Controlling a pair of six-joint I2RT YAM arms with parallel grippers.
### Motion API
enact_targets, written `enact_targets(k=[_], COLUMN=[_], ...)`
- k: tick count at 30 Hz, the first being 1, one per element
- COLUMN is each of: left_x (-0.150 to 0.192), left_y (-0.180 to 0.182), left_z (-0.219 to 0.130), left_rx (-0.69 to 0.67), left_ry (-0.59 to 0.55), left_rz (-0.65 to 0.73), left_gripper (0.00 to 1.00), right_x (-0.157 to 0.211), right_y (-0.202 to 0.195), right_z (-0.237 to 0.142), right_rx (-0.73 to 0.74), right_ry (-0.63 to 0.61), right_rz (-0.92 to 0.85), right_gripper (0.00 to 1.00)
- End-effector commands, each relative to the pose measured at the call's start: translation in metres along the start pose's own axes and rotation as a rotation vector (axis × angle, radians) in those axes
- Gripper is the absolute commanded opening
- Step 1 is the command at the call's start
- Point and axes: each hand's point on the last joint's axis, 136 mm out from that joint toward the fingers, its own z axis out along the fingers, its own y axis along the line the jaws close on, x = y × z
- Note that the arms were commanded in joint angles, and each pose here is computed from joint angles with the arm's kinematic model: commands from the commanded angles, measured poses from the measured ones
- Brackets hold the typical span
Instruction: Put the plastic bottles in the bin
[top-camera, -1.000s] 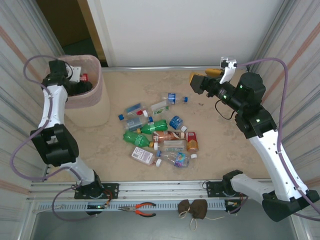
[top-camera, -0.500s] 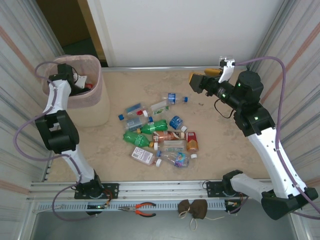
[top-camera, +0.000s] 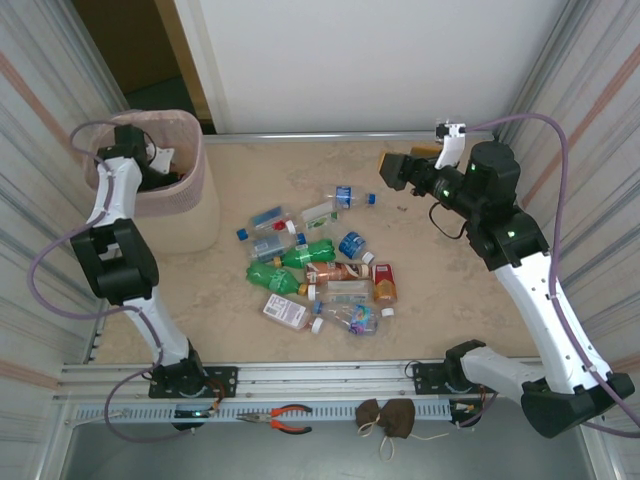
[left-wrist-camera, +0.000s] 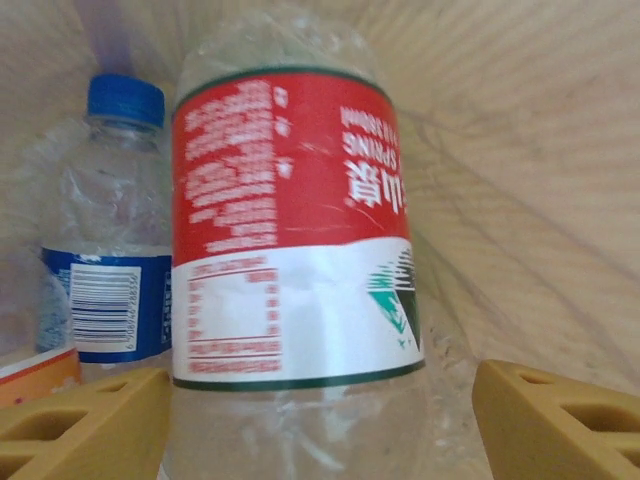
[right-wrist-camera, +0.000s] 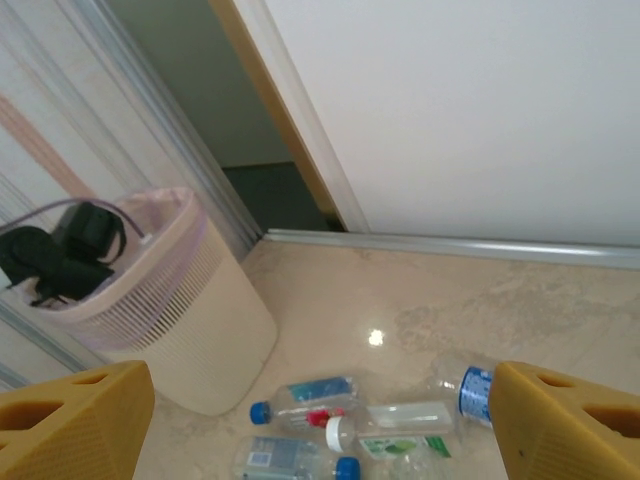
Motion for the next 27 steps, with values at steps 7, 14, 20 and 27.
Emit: enact_targets(k=[7, 14, 20, 27], left_x=[-0.029, -0.034, -0.04, -0.046], left_y=[-0.021, -0.031, -0.041, -0.058], left_z=[-0.066, -0.09, -0.115, -0.143], left_rx=[0.015, 0.026, 0.045, 0.092], left_ry=[-0.14, -0.191, -0.252, -0.33], left_rz=[0.042, 0.051, 0.058, 0.055], left_gripper=[0.8, 0.8, 0.8, 0.8], right_x=[0.04, 0.086, 0.13, 0.16], right_y=[-0.032, -0.062, -0.087, -0.135], right_z=[0.009, 0.02, 0.035, 0.062], right_rx=[0.139, 0.249, 0.316, 0.446], right_ry=[0.176, 0.358, 0.528, 0.585], right_rz=[0.028, 0.031, 0.038, 0.281], right_gripper=[0.86, 0.84, 0.81, 0.78])
